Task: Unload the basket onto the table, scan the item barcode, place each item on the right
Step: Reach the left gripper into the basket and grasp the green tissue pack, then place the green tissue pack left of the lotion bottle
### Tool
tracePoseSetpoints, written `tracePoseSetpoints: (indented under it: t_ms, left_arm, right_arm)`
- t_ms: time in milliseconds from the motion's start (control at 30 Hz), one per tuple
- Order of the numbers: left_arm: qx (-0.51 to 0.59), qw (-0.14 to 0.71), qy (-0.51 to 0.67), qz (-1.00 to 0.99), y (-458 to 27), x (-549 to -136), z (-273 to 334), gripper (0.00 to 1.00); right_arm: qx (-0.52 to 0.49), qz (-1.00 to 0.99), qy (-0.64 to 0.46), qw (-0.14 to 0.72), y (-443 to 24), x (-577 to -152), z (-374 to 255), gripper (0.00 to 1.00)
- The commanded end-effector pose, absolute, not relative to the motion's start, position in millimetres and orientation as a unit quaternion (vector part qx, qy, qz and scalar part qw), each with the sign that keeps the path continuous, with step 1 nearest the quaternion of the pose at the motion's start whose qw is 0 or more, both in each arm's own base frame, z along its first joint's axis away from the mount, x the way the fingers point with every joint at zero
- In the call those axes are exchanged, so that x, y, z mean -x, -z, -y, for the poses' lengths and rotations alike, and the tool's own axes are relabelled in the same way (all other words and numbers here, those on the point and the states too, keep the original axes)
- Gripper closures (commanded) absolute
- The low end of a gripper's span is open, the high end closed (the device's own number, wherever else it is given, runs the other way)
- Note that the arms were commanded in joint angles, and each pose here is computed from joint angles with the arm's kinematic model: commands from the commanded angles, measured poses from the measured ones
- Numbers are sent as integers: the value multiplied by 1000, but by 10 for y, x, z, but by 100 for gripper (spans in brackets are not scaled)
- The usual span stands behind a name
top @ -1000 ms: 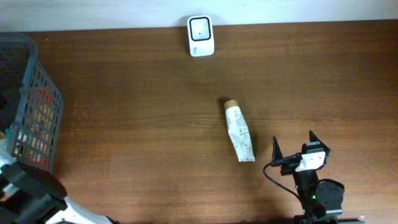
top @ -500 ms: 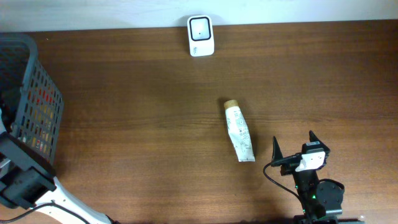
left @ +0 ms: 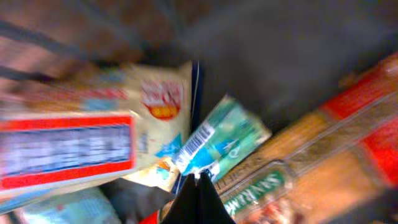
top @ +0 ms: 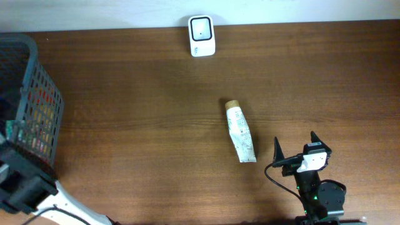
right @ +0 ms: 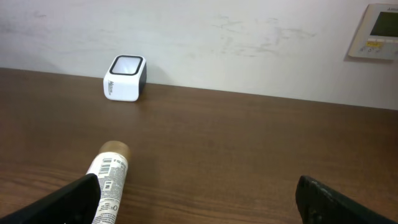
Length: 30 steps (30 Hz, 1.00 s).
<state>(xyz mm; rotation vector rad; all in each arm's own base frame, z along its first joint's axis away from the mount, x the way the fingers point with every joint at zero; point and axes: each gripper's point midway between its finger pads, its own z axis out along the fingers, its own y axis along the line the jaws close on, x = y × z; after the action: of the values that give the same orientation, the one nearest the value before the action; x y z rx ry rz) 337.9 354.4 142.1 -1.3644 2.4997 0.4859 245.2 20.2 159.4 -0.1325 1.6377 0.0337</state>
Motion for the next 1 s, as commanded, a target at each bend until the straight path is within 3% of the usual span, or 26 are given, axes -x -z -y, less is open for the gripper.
tracePoseSetpoints:
  t_ms: [0, 33, 67, 100, 300, 433, 600, 700, 767, 867, 933, 967]
  left_arm:
    - [471, 199, -184, -839, -2101, -3354, -3571, 100]
    - [471, 187, -181, -843, -2020, -3346, -3564, 96]
    - [471, 168, -177, -848, -1886, -3326, -3546, 51]
    - [470, 154, -174, -851, -1783, -3310, -3530, 41]
    - [459, 101, -141, -872, -1205, -3210, -3350, 38]
    - [455, 97, -143, -873, -758, -3134, -3378, 47]
    - [393, 159, -119, -898, -643, -3410, -3484, 39]
    - [385, 130, -107, -907, -371, -3382, -3445, 41]
    - [385, 130, -106, -908, -348, -3386, -3447, 49]
    - [385, 132, -108, -907, -354, -3395, -3457, 74]
    - [385, 133, -108, -907, -354, -3399, -3461, 100]
    - [385, 133, -108, -907, -355, -3399, -3460, 100]
  right_arm:
    - [55, -731, -9, 680, -1565, -2455, -175, 1]
    - [55, -731, -9, 680, -1565, -2455, -175, 1]
    - [55, -731, -9, 680, -1565, -2455, -175, 1]
    - [55, -731, -9, 680, -1565, -2455, -176, 1]
    - [55, -731, -9, 680, -1565, -2455, -175, 1]
    - [55, -731, -9, 680, -1565, -2455, -175, 1]
    - [55, -731, -9, 680, -1565, -2455, -175, 1]
    - [55, -731, -9, 680, -1565, -2455, -175, 1]
    - [55, -731, -9, 680, -1565, -2455, -176, 1]
    - [55, -731, -9, 680, -1565, -2455, -175, 1]
    - [55, -731, -9, 680, -1565, -2455, -175, 1]
    - [55, -731, -9, 680, -1565, -2455, -175, 1]
